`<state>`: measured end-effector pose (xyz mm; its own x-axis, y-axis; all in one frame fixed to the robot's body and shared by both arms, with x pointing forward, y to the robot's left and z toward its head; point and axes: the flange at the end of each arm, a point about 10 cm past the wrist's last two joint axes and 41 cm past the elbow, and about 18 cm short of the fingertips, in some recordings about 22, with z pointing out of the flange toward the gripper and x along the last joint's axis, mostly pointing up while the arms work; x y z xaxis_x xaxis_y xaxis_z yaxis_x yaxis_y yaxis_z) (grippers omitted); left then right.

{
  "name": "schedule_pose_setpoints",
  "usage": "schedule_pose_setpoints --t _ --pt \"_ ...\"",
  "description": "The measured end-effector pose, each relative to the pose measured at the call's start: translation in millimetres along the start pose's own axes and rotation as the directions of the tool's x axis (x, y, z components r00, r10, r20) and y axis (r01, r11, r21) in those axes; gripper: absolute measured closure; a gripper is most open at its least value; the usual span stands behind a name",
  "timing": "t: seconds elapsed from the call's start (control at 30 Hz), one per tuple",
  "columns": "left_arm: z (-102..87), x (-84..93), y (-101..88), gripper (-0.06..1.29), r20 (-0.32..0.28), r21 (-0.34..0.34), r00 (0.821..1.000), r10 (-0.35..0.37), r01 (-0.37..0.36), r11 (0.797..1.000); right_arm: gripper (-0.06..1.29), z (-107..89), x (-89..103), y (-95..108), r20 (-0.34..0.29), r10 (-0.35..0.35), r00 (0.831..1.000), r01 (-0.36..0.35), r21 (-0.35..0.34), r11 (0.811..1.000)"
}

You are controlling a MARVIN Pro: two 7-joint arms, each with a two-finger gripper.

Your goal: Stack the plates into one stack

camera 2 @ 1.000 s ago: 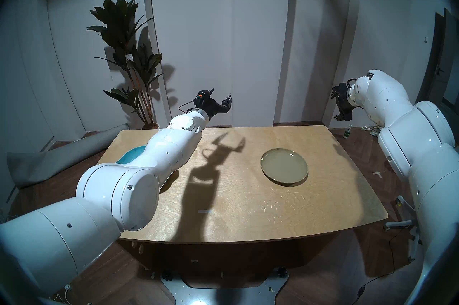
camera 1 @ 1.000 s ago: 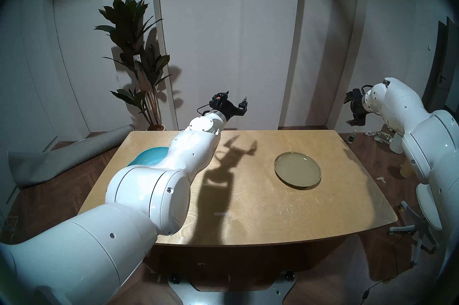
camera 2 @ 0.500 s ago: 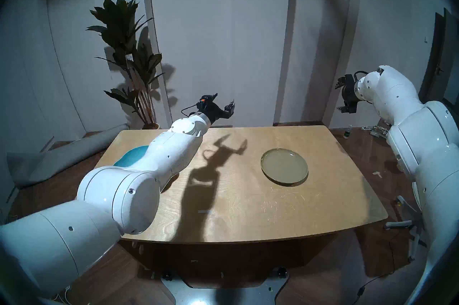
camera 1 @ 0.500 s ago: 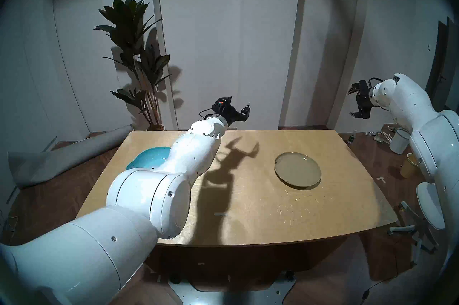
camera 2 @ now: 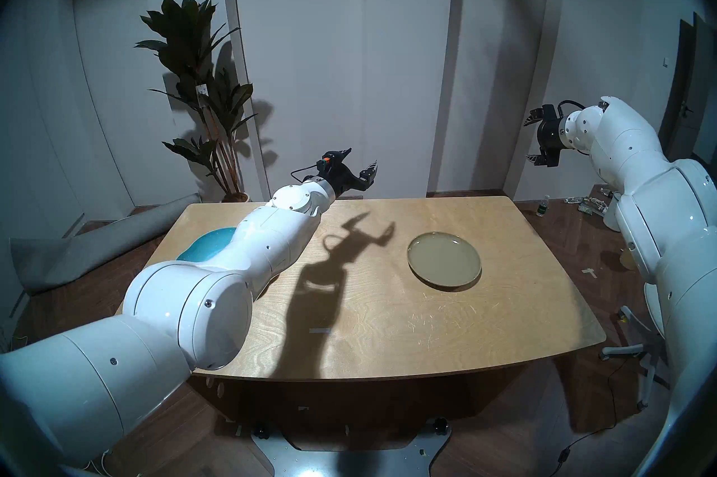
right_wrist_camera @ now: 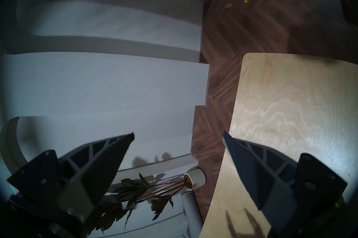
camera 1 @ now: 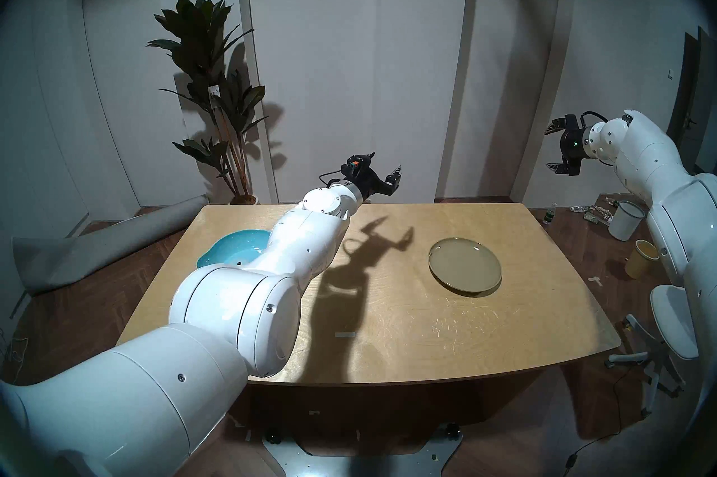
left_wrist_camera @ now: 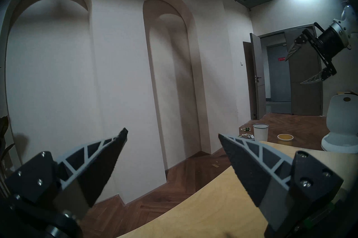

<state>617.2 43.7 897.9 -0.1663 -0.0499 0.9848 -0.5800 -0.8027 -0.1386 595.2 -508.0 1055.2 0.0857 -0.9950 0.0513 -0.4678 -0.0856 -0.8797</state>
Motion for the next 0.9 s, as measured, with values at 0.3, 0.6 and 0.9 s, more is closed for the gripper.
schedule_pose_setpoints --t 0.3,0.6,0.9 --pt "-1.0 -5.1 10.9 -0.02 0.013 -0.065 0.999 0.038 -0.037 0.997 0.00 -5.5 -1.7 -10 0.039 -0.025 0.999 0.023 0.055 0.998" --pt "-4.3 -8.4 13.8 -0.02 0.015 -0.114 0.996 0.086 -0.084 0.990 0.00 -10.0 -5.9 -21 0.078 -0.054 0.996 0.046 0.106 0.993" --pt "-8.1 -5.8 8.4 -0.02 0.001 -0.155 0.988 0.151 -0.149 0.977 0.00 -14.1 -11.1 -30 0.115 -0.086 0.990 0.068 0.152 0.986"
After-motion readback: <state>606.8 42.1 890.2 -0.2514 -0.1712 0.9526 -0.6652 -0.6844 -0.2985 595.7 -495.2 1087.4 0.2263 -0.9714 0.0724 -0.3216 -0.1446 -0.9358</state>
